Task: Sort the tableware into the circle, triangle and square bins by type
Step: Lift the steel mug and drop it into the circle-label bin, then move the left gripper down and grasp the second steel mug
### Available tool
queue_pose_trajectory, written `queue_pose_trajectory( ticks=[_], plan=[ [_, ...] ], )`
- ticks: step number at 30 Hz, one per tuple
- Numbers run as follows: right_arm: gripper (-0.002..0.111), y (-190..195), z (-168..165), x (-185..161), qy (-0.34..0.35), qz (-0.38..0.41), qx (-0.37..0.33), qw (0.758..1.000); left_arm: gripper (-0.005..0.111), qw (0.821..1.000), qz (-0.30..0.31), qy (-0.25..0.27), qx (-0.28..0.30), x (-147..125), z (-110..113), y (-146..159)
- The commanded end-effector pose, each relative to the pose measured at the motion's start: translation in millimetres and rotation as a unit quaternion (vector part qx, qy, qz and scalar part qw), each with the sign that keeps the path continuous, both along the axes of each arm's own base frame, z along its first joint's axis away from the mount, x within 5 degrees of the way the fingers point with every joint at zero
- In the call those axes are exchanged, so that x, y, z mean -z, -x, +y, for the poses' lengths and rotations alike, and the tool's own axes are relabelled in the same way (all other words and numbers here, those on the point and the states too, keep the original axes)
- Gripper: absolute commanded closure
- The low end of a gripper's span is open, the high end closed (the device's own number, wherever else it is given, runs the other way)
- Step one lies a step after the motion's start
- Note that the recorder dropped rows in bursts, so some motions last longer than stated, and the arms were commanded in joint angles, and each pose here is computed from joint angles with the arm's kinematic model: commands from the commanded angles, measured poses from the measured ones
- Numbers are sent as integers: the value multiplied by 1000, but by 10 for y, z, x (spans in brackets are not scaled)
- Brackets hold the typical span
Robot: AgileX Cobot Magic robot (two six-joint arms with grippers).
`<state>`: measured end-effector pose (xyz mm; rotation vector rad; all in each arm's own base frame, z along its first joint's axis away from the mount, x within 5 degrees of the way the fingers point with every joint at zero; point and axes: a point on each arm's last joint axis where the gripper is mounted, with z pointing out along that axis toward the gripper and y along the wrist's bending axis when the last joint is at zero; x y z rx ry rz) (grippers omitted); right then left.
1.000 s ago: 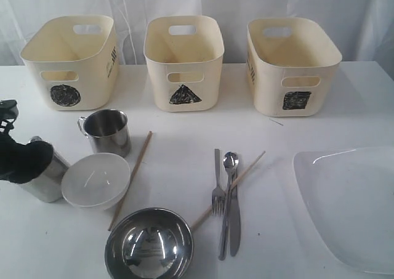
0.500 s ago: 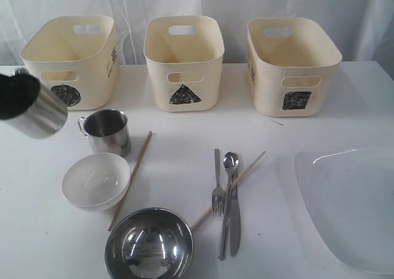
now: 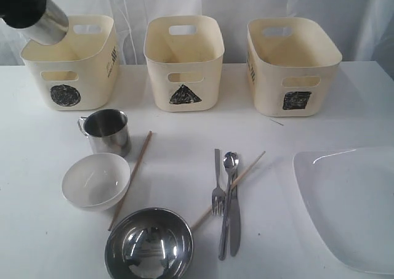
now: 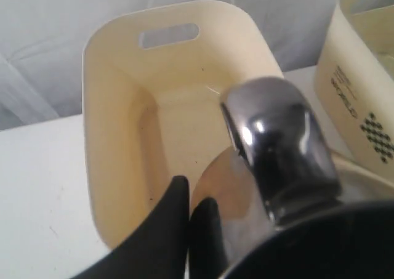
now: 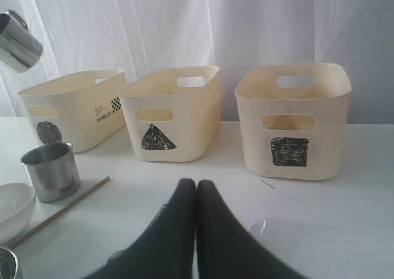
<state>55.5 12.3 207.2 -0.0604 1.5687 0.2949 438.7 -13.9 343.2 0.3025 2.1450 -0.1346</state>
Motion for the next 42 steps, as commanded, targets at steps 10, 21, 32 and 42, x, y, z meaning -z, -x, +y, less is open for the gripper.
queue_pose_trajectory(
  ticks=[10, 21, 32, 42],
  plan=[
    [108, 3, -5, 5, -1, -3, 4, 1000, 70, 1000, 23, 12, -1, 677, 17, -853],
    [108, 3, -5, 5, -1, -3, 4, 1000, 71, 985, 105, 22, 137, 174, -217, -290],
    [108, 3, -5, 5, -2, -3, 4, 1000, 70, 958, 213, 53, 184, 217, -300, 386],
    [108, 3, -5, 5, -11, -1, 4, 1000, 44, 948, 229, 41, 216, 598, -674, 598]
  ],
)
